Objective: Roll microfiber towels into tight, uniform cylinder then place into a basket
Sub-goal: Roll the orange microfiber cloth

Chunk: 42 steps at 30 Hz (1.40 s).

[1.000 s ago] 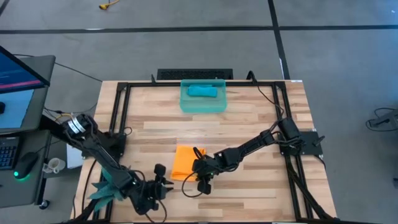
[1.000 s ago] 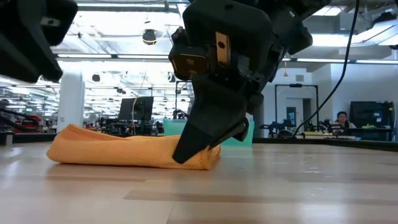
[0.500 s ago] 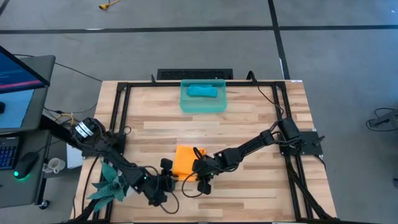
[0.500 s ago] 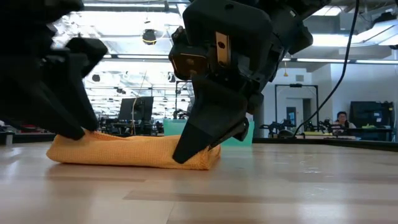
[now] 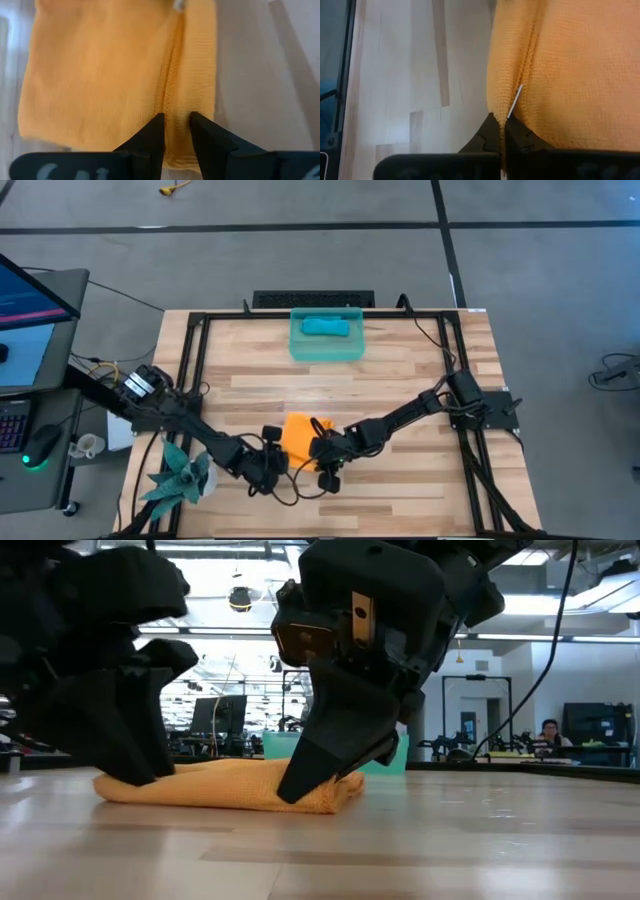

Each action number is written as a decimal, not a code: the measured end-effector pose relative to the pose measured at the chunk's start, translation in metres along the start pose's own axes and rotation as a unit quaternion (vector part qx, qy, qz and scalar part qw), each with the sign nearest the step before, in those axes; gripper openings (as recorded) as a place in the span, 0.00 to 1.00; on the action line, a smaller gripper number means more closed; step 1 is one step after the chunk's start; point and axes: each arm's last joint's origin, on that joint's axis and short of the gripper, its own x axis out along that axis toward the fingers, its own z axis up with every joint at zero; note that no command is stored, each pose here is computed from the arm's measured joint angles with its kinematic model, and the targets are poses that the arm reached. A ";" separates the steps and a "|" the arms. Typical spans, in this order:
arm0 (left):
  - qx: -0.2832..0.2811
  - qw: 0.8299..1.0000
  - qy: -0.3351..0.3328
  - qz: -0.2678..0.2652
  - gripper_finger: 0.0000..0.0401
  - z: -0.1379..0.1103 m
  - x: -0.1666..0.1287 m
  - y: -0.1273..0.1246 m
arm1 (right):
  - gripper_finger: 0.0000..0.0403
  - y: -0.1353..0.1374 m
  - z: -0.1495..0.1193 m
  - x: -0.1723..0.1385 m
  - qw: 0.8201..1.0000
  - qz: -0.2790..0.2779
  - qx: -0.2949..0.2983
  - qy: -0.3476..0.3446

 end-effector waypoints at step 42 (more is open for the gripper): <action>-0.073 0.996 -0.041 -0.033 0.22 0.045 -0.025 -0.009 | 0.03 0.033 -0.021 0.000 0.997 0.057 0.008 0.043</action>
